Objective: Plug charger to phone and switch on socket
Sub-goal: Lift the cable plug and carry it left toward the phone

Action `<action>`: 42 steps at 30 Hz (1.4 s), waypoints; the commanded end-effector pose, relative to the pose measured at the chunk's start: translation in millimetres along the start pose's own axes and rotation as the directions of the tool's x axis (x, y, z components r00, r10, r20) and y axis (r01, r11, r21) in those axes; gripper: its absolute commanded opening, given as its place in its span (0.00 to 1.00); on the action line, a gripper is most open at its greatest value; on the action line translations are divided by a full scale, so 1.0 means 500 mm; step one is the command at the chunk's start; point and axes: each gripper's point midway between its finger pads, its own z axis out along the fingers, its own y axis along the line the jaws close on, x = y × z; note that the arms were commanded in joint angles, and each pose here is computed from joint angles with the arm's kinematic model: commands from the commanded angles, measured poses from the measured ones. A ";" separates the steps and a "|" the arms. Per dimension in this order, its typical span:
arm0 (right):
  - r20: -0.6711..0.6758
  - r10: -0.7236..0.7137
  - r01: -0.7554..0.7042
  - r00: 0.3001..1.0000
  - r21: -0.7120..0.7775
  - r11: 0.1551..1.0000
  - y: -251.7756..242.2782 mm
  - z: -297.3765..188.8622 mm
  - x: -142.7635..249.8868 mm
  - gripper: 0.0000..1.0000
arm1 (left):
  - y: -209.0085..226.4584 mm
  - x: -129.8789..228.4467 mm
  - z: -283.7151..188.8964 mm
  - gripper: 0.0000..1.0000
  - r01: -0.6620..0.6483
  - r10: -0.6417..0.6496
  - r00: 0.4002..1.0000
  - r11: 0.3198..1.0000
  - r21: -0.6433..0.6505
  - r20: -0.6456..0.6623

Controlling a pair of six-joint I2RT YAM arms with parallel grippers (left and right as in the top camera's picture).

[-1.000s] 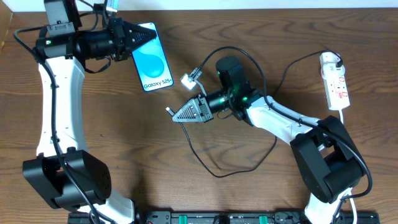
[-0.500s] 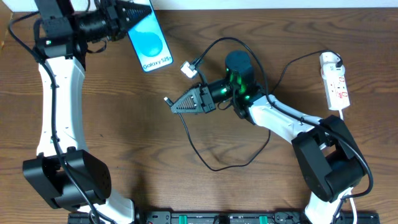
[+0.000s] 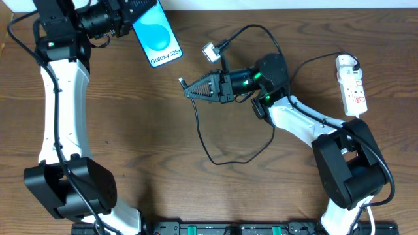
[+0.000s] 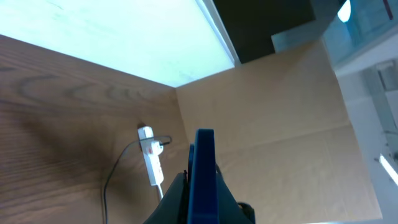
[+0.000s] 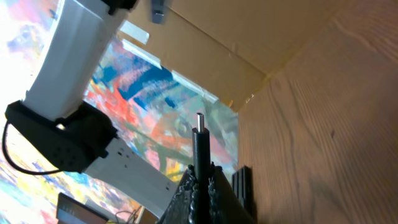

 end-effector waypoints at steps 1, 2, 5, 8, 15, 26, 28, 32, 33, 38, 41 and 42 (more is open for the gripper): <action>0.075 0.078 -0.078 0.994 -0.002 0.997 0.004 -0.002 -0.030 0.01 | -0.004 -0.017 -0.009 0.07 0.010 -0.010 0.999 1.000 -0.019 0.046; 0.086 0.086 -0.086 0.993 -0.005 0.996 0.006 -0.003 -0.035 0.01 | -0.005 -0.018 -0.009 0.07 0.009 -0.008 0.999 1.000 -0.018 0.048; 0.119 0.139 -0.138 0.983 -0.018 0.990 0.012 -0.004 -0.047 0.01 | -0.006 -0.023 -0.009 0.08 0.019 -0.018 0.998 1.000 -0.018 0.058; 0.142 0.168 -0.164 0.976 -0.039 0.986 0.024 -0.005 -0.058 0.01 | -0.010 -0.027 -0.009 0.07 0.010 -0.009 0.998 1.000 -0.014 0.064; 0.186 0.125 -0.106 0.975 -0.109 0.988 0.075 -0.011 -0.077 0.01 | -0.011 -0.027 -0.009 0.08 0.008 -0.008 0.998 1.000 -0.013 0.064; 0.164 0.129 -0.111 0.978 -0.114 0.987 0.078 0.000 -0.067 0.01 | -0.033 0.010 0.022 0.08 0.004 -0.004 1.000 0.999 0.033 -0.018; 0.163 0.129 -0.111 0.978 -0.115 0.987 0.078 0.001 -0.067 0.01 | -0.036 0.015 0.028 0.07 0.004 -0.003 1.000 0.999 0.036 -0.027; 0.163 0.130 -0.112 0.978 -0.115 0.987 0.078 0.001 -0.067 0.01 | -0.043 0.027 0.043 0.07 0.002 0.000 0.999 0.999 0.046 -0.048; 0.162 0.130 -0.112 0.978 -0.115 0.987 0.078 0.001 -0.067 0.01 | -0.044 0.029 0.046 0.07 0.002 0.001 0.999 0.999 0.048 -0.053; 0.163 0.130 -0.112 0.978 -0.115 0.987 0.078 0.001 -0.067 0.01 | -0.051 0.039 0.047 0.07 0.003 0.002 0.997 0.998 0.064 -0.077; 0.164 0.130 -0.112 0.978 -0.115 0.987 0.078 0.001 -0.067 0.01 | -0.054 0.044 0.047 0.08 0.004 0.003 0.996 0.997 0.075 -0.093; 0.164 0.130 -0.112 0.978 -0.115 0.987 0.078 0.001 -0.067 0.01 | -0.055 0.045 0.047 0.07 0.004 0.003 0.995 0.997 0.077 -0.096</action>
